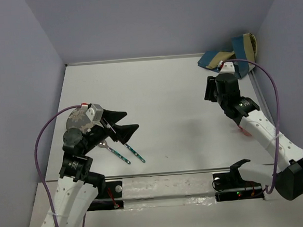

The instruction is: Set the dinner table for one person

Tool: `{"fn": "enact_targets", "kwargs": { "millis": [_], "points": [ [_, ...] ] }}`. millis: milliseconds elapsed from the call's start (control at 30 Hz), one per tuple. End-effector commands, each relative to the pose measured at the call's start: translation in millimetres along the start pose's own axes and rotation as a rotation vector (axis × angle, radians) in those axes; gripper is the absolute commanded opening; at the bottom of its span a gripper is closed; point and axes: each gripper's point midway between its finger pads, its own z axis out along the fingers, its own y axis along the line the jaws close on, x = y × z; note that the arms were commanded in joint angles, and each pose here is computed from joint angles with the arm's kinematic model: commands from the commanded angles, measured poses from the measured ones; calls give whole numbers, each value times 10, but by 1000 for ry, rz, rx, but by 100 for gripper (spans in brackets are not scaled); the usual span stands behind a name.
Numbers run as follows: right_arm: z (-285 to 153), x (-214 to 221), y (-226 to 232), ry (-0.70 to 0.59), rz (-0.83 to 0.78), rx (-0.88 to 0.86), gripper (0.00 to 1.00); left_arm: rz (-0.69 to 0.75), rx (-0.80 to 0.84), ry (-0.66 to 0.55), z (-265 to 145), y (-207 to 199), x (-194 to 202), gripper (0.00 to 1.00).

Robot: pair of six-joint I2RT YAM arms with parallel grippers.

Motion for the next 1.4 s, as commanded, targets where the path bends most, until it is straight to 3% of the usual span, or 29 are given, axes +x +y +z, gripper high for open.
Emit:
{"fn": "enact_targets", "kwargs": {
  "millis": [0, 300, 600, 800, 967, 1367],
  "points": [
    [248, -447, -120, -115, -69, 165, 55, 66, 59, -55, -16, -175, -254, 99],
    [1007, -878, -821, -100, -16, 364, 54, 55, 103, -45, -11, -271, -217, 99],
    [1960, -803, -1522, 1, -56, 528, 58, 37, 118, -21, 19, -338, -153, 99],
    [2374, -952, -1724, -1, -133, 596, 59, 44, 118, -3, 60, -360, -127, 99],
    [2771, -753, -1983, 66, -241, 659, 60, 46, 95, 8, 77, -318, -106, 99],
    [3288, -840, -2300, 5, -358, 743, 55, 34, 87, 31, 138, -249, -58, 99]
  ]
}}
